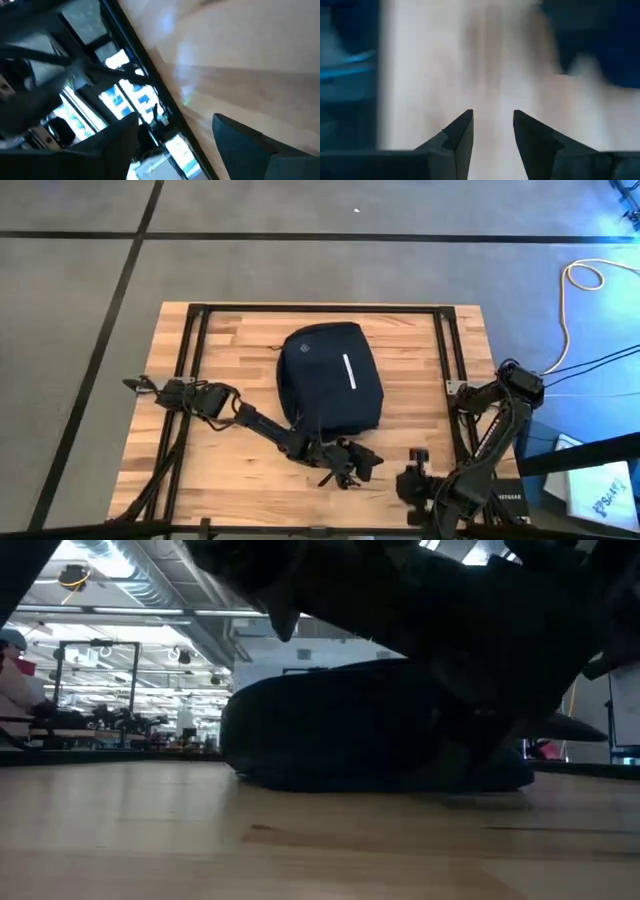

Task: Unpack backpack
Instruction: Close the blue backpack

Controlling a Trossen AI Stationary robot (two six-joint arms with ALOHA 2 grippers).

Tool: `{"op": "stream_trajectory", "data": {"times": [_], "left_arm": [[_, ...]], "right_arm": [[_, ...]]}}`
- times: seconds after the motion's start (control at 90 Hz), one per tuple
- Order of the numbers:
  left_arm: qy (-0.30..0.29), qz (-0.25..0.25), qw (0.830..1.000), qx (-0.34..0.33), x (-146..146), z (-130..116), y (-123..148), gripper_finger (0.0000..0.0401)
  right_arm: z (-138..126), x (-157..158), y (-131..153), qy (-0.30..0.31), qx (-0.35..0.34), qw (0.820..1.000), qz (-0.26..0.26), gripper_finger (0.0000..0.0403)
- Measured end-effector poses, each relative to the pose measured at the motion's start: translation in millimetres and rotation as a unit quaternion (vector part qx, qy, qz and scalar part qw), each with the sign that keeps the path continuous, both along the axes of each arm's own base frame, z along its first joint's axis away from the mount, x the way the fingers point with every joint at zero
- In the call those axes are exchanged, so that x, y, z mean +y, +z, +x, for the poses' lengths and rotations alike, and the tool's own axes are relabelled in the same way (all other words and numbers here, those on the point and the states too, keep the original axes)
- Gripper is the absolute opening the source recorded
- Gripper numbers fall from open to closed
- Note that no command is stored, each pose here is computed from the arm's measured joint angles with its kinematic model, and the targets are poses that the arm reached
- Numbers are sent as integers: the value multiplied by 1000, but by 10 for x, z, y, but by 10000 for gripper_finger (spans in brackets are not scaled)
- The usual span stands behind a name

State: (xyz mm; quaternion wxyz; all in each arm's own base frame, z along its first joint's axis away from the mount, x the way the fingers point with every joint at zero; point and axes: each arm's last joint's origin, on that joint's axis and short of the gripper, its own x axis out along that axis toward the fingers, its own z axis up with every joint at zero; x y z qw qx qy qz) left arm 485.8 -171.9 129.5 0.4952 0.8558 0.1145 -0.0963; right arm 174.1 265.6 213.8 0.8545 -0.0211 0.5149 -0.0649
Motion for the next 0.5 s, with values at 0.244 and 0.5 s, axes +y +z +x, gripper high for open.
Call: {"op": "stream_trajectory", "data": {"times": [0.244,0.5], "left_arm": [[96,-56,990,-86,-130,-43,144,239],[108,-112,978,-138,-599,-267,259,239]], "right_arm": [[47,-576,-398,-103,20,984,-142,122],[-25,-1169,-888,-151,15,964,-220,122]]}}
